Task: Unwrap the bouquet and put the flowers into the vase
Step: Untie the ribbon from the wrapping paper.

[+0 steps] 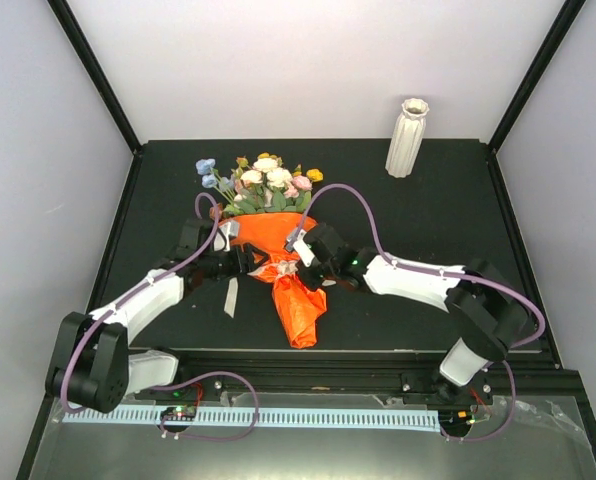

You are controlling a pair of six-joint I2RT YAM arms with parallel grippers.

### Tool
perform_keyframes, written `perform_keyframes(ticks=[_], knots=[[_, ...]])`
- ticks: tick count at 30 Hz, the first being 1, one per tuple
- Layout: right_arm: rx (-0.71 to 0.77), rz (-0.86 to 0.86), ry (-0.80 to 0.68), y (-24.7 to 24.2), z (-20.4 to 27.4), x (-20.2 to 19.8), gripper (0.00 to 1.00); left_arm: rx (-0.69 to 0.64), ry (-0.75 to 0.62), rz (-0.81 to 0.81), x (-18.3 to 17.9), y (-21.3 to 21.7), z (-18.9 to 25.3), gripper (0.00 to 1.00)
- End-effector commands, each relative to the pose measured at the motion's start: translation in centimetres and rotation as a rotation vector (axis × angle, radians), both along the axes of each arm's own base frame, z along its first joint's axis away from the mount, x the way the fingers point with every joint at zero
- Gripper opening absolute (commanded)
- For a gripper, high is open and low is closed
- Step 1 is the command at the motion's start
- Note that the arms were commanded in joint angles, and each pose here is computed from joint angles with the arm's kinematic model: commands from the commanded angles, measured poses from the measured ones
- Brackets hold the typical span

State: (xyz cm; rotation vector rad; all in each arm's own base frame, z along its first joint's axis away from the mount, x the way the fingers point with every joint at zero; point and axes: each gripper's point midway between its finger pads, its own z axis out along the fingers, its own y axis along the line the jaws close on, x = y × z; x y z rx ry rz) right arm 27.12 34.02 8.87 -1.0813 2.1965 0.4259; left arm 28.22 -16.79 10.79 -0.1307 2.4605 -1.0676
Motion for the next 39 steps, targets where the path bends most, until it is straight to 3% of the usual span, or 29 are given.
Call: perform_keyframes(ticks=[1, 7, 15, 25, 35, 39], knots=[[0.07, -0.02, -0.053, -0.3, 3.1, 0.2, 0.01, 0.039, -0.053, -0.003, 0.8, 0.4, -0.6, 0.69], [0.1, -0.084, -0.033, -0.8, 3.9, 0.2, 0.01, 0.045, -0.134, -0.003, 1.1, 0.5, -0.2, 0.68], [0.133, -0.221, -0.087, -2.7, 8.0, 1.5, 0.01, 0.08, -0.125, 0.011, 1.0, 1.1, -0.4, 0.68], [0.261, -0.458, -0.335, -9.4, 18.6, 1.8, 0.01, 0.054, -0.086, 0.021, 0.8, 0.7, -1.2, 0.67], [0.349, -0.816, -0.775, -20.9, 29.3, 2.1, 0.01, -0.02, -0.055, -0.017, 1.5, -1.5, -1.4, 0.66], [0.434, -0.917, -0.811, -24.9, 32.5, 3.5, 0.01, -0.033, -0.055, -0.017, 2.8, -2.2, -0.7, 0.64]])
